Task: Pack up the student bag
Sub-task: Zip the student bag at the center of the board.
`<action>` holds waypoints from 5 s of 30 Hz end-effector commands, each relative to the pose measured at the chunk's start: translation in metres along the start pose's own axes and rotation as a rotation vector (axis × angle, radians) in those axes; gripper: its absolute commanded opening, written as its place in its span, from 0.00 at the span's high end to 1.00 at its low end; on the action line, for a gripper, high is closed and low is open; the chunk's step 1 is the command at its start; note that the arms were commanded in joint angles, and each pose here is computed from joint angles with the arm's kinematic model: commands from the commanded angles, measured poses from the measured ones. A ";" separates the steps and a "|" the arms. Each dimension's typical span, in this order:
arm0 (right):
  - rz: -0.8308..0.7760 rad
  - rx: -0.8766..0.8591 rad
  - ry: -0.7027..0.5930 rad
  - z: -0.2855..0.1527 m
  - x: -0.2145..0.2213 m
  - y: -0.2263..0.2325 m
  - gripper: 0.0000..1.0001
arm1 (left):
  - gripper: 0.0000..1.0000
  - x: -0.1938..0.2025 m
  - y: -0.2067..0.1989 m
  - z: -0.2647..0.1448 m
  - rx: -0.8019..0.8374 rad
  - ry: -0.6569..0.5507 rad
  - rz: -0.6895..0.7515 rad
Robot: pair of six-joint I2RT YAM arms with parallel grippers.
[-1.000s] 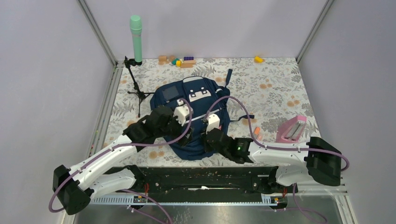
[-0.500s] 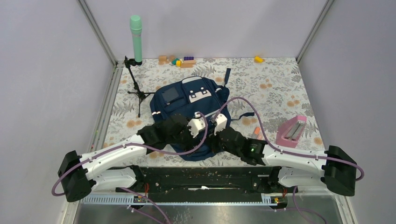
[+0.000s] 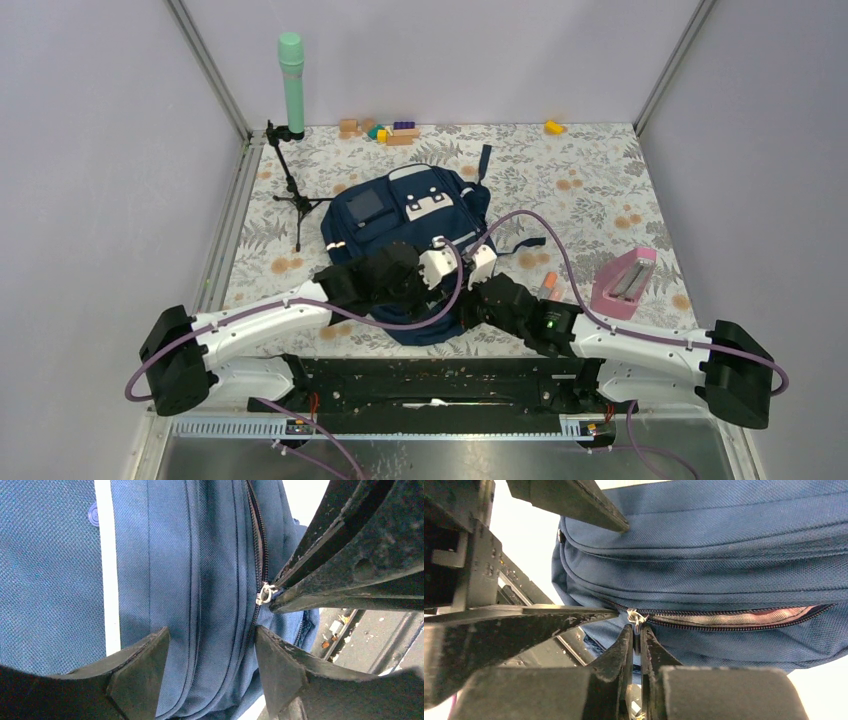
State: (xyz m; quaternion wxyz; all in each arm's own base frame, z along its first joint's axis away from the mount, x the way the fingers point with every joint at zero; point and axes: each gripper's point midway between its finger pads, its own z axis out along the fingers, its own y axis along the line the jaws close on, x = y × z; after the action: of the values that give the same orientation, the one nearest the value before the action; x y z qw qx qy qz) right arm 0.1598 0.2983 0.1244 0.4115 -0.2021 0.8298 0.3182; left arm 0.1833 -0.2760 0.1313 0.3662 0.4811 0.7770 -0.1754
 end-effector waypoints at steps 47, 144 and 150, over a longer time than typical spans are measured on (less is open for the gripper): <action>-0.040 0.083 -0.025 -0.005 -0.064 -0.081 1.00 | 0.97 0.019 0.052 -0.062 -0.389 -0.007 -0.064; -0.102 0.243 0.180 0.051 -0.110 -0.165 1.00 | 1.00 0.002 0.021 -0.066 -0.232 -0.051 0.115; -0.096 0.252 0.192 0.057 -0.111 -0.175 1.00 | 1.00 0.002 0.021 -0.066 -0.235 -0.050 0.118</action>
State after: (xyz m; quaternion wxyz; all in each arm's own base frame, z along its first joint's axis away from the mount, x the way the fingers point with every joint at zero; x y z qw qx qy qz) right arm 0.3141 0.2541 0.1165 0.3166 -0.2515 0.8823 0.2411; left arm 0.1765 -0.2448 0.1746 0.4525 0.4825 0.7430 -0.1021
